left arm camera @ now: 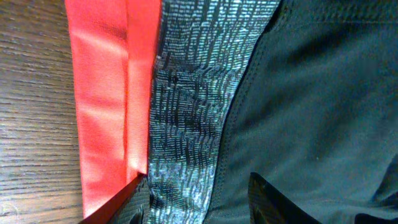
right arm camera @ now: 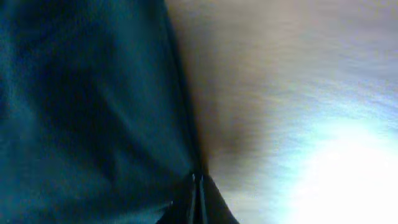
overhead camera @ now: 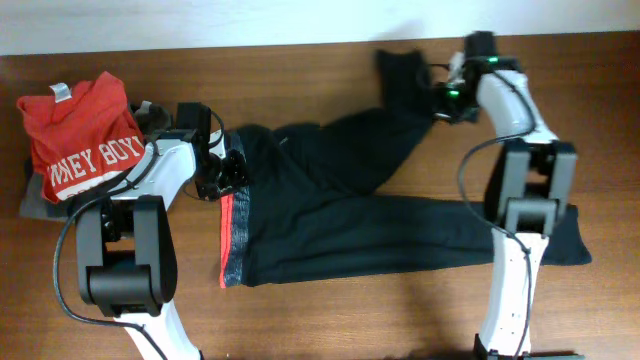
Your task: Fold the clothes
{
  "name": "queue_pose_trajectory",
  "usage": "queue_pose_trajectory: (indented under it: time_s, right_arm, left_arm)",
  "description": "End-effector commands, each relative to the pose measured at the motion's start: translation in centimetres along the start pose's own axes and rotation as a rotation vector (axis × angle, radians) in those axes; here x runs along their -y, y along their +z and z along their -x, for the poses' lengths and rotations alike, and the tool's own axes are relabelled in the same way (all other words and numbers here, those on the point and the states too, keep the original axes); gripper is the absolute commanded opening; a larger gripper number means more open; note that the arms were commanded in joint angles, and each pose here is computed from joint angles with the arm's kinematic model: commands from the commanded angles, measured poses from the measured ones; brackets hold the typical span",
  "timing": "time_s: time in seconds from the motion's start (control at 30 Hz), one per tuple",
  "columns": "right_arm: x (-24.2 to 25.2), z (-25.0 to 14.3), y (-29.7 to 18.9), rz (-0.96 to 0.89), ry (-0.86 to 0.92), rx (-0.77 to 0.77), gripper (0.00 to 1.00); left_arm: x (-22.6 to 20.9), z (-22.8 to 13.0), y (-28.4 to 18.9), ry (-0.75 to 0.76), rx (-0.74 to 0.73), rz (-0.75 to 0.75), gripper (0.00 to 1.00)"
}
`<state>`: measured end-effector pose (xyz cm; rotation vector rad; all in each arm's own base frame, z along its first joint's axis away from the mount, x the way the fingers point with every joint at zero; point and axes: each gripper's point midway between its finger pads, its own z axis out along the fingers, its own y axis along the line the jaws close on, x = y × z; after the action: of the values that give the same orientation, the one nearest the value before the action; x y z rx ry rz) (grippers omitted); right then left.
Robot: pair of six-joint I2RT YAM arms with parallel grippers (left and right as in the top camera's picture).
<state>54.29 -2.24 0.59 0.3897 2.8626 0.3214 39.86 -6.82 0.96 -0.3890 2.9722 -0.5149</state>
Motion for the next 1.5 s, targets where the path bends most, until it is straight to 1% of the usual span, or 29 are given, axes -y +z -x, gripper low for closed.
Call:
queue_pose_trajectory:
  time_s: [0.0,0.07,0.17,0.23,0.3,0.4,0.47,0.57,0.63,0.7,0.77,0.87,0.93,1.0,1.33,1.47]
  right_arm:
    - [4.7,-0.7,-1.3,-0.119,0.122,-0.040,0.04]
    - [6.0,-2.0,-1.6,-0.149,0.169,-0.090,0.05]
    - [6.8,-3.4,-2.1,-0.160,0.172,-0.149,0.12]
    - [6.9,-3.8,-2.3,-0.167,0.173,-0.165,0.17]
    - [6.7,-3.3,-2.8,-0.162,0.170,-0.144,0.21]
    - [6.0,-1.4,-4.8,-0.150,0.156,-0.066,0.23]
    - [5.4,0.6,-6.7,-0.138,0.143,0.013,0.23]
    - [4.4,4.2,-9.7,-0.117,0.120,0.151,0.35]
    - [3.9,6.4,-10.7,-0.101,0.105,0.240,0.35]
    - [3.7,8.0,-11.1,-0.088,0.093,0.310,0.39]
    - [3.6,9.5,-11.0,-0.078,0.083,0.365,0.39]
    - [3.8,9.6,-9.7,-0.077,0.084,0.360,0.38]
    - [4.1,9.4,-8.5,-0.078,0.086,0.340,0.33]
    - [4.1,8.9,-6.5,-0.061,0.086,0.304,0.25]
    - [6.0,6.6,-1.0,-0.081,0.116,0.189,0.25]
    - [6.8,5.5,-0.1,-0.108,0.128,0.143,0.25]
  left_arm:
    - [-1.0,-0.6,1.7,-0.014,-0.037,0.032,0.51]
    - [-1.1,-0.6,1.6,-0.014,-0.035,0.040,0.51]
    - [-1.1,-0.6,1.6,-0.014,-0.035,0.039,0.51]
    - [-1.1,-0.6,1.6,-0.014,-0.035,0.039,0.51]
    - [-1.1,-0.6,1.6,-0.014,-0.035,0.039,0.51]
    - [-1.1,-0.6,1.6,-0.014,-0.035,0.039,0.51]
    - [-1.1,-0.6,1.6,-0.014,-0.035,0.039,0.51]
    - [-1.1,-0.6,1.6,-0.014,-0.035,0.039,0.51]
    - [-1.1,-0.6,1.6,-0.014,-0.035,0.039,0.51]
    - [-1.1,-0.6,1.6,-0.014,-0.035,0.039,0.51]
    - [-1.1,-0.6,1.6,-0.014,-0.035,0.039,0.51]
    - [-1.1,-0.6,1.7,-0.014,-0.035,0.039,0.51]
    - [-1.1,-0.6,1.6,-0.014,-0.035,0.039,0.51]
    - [-1.1,-0.6,1.7,-0.014,-0.035,0.039,0.51]
    - [-1.1,-0.6,1.6,-0.014,-0.035,0.039,0.51]
    - [-1.1,-0.6,1.6,-0.014,-0.035,0.039,0.51]
